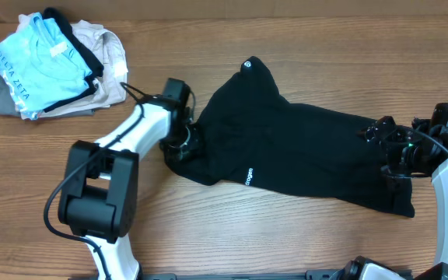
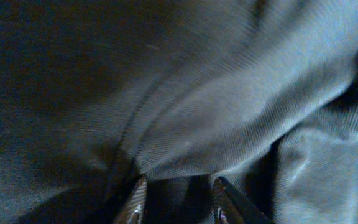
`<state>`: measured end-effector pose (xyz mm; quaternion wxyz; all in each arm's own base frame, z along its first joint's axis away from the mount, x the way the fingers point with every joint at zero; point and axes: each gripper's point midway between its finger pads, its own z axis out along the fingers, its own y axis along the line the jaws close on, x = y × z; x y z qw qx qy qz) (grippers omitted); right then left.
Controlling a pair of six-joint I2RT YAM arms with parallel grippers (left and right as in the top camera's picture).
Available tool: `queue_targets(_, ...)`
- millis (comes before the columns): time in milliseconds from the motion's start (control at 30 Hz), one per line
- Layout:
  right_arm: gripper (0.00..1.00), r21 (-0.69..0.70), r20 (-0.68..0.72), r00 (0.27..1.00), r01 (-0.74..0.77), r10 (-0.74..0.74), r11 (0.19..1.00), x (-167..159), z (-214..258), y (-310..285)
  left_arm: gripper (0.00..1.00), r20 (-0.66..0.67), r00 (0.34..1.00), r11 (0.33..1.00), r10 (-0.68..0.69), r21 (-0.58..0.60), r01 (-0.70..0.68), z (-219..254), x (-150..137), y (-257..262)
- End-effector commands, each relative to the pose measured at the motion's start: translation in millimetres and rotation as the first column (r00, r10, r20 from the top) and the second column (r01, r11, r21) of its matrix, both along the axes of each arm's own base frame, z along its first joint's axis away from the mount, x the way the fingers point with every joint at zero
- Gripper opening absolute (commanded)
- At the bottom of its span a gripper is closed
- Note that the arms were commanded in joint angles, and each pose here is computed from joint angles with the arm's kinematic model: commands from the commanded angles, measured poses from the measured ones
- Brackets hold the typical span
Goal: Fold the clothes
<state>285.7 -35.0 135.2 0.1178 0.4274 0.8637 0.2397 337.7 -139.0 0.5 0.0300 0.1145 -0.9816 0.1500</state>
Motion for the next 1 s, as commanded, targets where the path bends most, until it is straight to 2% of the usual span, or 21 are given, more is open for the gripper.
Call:
queue_targets(0, 1.0, 0.009, 0.003, 1.0, -0.005, 0.005, 1.0, 0, 0, 3, 0.37, -0.1, 0.992, 0.981, 0.08, 0.183, -0.061, -49, -14, 63)
queue_targets(200, 1.0, 0.009, 0.003, 1.0, -0.005, 0.005, 1.0, 0, 0, 3, 0.39, -0.137, 0.963, 0.952, 0.231, 0.237, -0.194, -48, -18, 118)
queue_targets(333, 1.0, 0.009, 0.003, 1.0, -0.005, 0.005, 1.0, 1, 0, 3, 0.36, -0.167, 0.926, 0.923, 0.338, 0.252, -0.291, -47, -25, 149)
queue_targets(600, 1.0, 0.006, 0.006, 1.0, -0.012, 0.012, 1.0, 1, 0, 3, 0.36, -0.21, 0.788, 0.802, 0.579, 0.319, -0.504, -43, -48, 208)
queue_targets(833, 1.0, 0.004, 0.011, 1.0, -0.028, 0.028, 1.0, 2, 1, 7, 0.35, -0.178, 0.704, 0.718, 0.687, 0.309, -0.623, -31, -56, 249)
queue_targets(967, 1.0, 0.009, 0.042, 0.996, -0.083, 0.082, 0.997, 9, 4, 22, 0.37, -0.119, 0.699, 0.698, 0.705, 0.289, -0.655, -12, -53, 263)
